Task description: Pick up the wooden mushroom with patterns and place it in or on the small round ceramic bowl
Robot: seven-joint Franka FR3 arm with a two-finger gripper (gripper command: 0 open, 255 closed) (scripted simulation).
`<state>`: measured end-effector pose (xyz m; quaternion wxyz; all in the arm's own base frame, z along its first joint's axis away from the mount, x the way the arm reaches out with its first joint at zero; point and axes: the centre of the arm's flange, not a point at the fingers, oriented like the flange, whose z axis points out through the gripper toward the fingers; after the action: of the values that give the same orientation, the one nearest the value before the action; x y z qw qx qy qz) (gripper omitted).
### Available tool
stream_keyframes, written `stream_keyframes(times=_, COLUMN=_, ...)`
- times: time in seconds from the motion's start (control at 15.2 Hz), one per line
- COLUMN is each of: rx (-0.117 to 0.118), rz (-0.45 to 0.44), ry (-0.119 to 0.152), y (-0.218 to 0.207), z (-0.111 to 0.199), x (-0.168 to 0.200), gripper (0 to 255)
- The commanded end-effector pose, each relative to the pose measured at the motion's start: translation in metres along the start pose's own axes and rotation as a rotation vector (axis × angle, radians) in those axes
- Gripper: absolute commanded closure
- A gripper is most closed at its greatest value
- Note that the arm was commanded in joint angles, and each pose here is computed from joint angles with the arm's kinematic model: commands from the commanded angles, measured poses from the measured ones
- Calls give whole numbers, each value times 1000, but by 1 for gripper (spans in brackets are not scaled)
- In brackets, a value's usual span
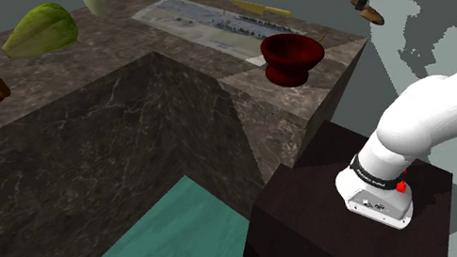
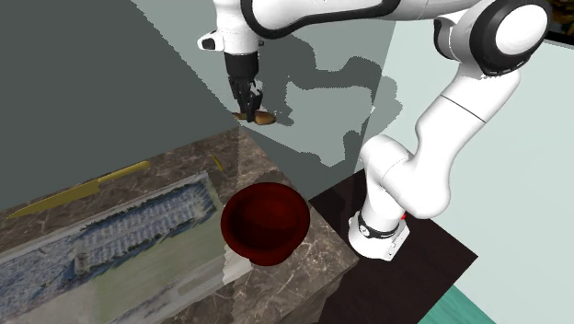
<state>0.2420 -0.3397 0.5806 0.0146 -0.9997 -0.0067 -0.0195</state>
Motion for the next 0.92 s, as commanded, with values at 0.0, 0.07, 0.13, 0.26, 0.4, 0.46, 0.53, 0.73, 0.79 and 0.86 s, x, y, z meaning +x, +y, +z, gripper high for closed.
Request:
stream_keyframes(times=0.0, rx=0, rz=0, ry=0, y=-1, z=-10, x=1, gripper=255)
stream_keyframes(times=0.07, rx=0, rz=0, ry=0, y=-1, z=-16, x=1, gripper=255)
stream_keyframes(times=0.13, rx=0, rz=0, ry=0, y=-1, z=-16, x=1, gripper=255)
stream_keyframes(times=0.26, rx=0, rz=0, ry=0, y=-25, z=-16, x=13, gripper=255)
stream_keyframes(times=0.4, rx=0, rz=0, ry=0, y=-49, z=-16, x=24, gripper=255)
stream_keyframes(times=0.46, rx=0, rz=0, ry=0, y=-60, z=-16, x=30, gripper=255)
stream_keyframes(times=0.53, rx=0, rz=0, ry=0, y=-72, z=-16, x=36, gripper=255)
stream_keyframes(times=0.73, rx=0, rz=0, ry=0, y=-108, z=-15, x=53, gripper=255)
stream_keyframes(times=0.79, rx=0, rz=0, ry=0, y=-120, z=-15, x=59, gripper=255)
stream_keyframes(times=0.86, rx=0, rz=0, ry=0, y=-132, z=-15, x=65, gripper=255)
